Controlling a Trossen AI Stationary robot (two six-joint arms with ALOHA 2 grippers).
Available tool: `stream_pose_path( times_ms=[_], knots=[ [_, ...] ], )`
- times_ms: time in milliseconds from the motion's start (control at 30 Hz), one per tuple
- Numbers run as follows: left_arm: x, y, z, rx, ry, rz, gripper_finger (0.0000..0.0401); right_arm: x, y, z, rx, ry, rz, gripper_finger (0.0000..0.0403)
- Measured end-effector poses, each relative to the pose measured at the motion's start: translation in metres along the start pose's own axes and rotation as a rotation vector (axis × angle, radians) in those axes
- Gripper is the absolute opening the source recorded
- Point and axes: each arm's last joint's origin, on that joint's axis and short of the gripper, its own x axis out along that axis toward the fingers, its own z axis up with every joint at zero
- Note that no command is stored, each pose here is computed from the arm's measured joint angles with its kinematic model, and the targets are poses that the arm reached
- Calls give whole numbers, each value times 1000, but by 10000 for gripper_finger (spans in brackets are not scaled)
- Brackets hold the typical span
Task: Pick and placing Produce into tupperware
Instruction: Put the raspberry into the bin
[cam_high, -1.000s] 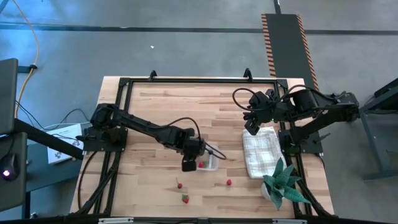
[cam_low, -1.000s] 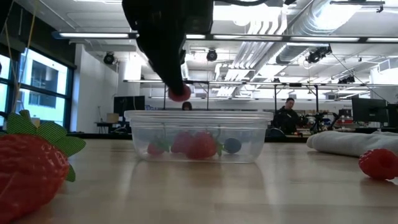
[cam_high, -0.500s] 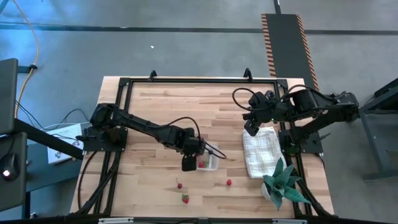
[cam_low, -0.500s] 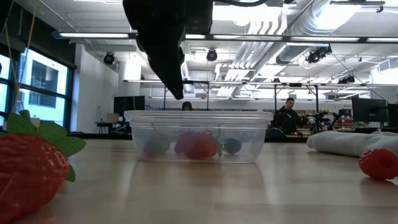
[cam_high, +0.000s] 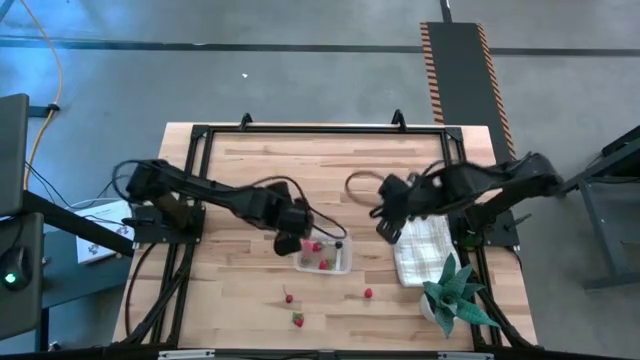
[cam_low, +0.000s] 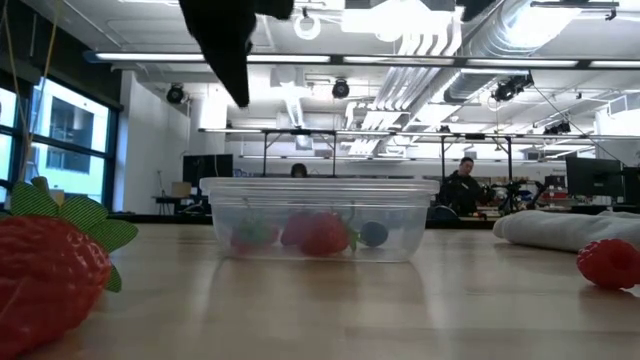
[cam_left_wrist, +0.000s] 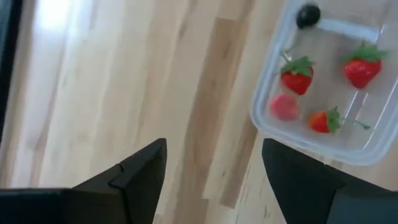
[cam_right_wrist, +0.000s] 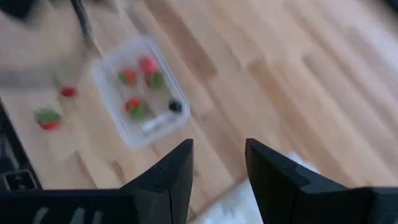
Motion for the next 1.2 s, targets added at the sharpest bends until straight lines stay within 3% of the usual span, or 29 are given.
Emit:
stream_pose_path(
  times_ms=[133,333,533,800,1067,1200],
  knots=[
    [-20,26,-5,-93,-22,10,251,18,20,-15,59,91,-74,138],
    [-41,65,-12,-194,-47,48,250,42,56,-34,187,147,-73,138],
    [-46,89,-14,-201,-56,77,250,72,90,-50,293,177,-58,138],
    [-44,98,-13,-142,-53,89,250,112,118,-64,429,315,-28,138],
    [-44,98,-13,-109,-51,89,250,142,136,-75,488,426,-14,138],
    [-44,98,-13,-100,-51,89,250,152,139,-85,515,443,-71,138]
  ],
)
